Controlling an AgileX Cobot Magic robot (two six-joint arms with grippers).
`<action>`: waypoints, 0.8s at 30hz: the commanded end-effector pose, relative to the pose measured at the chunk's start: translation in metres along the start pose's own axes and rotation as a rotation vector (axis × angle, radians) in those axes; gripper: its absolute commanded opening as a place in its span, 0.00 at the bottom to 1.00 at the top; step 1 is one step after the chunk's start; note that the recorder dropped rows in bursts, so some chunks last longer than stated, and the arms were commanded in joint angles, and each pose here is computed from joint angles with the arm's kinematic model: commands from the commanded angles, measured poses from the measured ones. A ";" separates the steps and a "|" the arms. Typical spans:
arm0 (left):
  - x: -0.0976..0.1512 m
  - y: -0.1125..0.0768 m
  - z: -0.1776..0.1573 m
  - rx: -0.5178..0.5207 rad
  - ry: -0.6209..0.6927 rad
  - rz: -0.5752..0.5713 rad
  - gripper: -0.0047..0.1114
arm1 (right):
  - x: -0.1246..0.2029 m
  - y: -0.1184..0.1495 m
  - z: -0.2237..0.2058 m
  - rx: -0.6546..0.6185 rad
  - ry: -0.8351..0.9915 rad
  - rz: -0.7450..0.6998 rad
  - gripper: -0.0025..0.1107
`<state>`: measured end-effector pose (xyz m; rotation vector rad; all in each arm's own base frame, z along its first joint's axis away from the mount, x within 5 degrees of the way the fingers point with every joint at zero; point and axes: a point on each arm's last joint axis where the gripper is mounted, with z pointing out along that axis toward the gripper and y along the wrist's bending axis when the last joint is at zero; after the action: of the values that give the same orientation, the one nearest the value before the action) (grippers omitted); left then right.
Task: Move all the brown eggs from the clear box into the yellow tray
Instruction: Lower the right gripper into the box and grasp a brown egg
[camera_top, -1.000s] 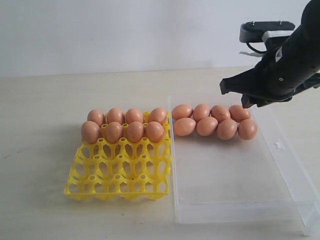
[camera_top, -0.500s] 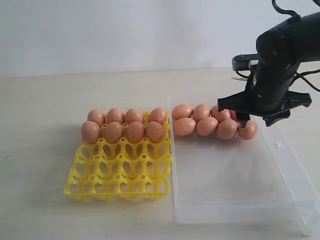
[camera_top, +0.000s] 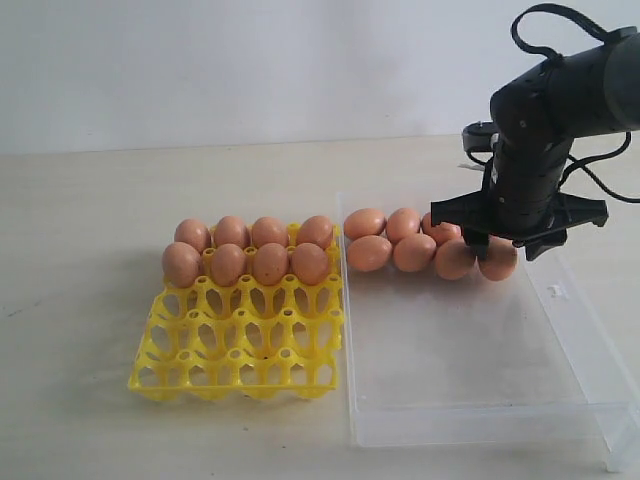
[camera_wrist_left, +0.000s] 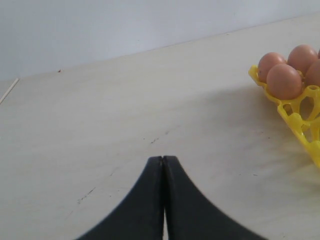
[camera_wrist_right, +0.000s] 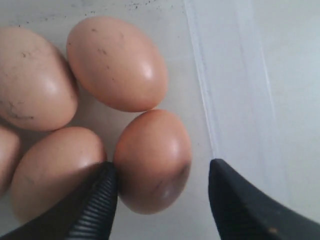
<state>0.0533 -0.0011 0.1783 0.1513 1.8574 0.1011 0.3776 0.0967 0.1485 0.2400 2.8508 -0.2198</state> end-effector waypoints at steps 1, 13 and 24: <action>-0.002 0.000 -0.001 -0.003 -0.019 -0.013 0.04 | -0.002 0.003 0.011 -0.005 0.003 -0.001 0.50; -0.002 0.000 -0.001 -0.003 -0.019 -0.013 0.04 | -0.003 0.006 0.019 -0.029 -0.011 -0.054 0.02; -0.002 0.000 -0.001 -0.003 -0.019 -0.013 0.04 | -0.005 0.018 -0.090 -0.345 -0.485 -0.225 0.02</action>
<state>0.0533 -0.0011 0.1783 0.1513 1.8574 0.1011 0.3769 0.1106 0.2032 0.0037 2.5776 0.0182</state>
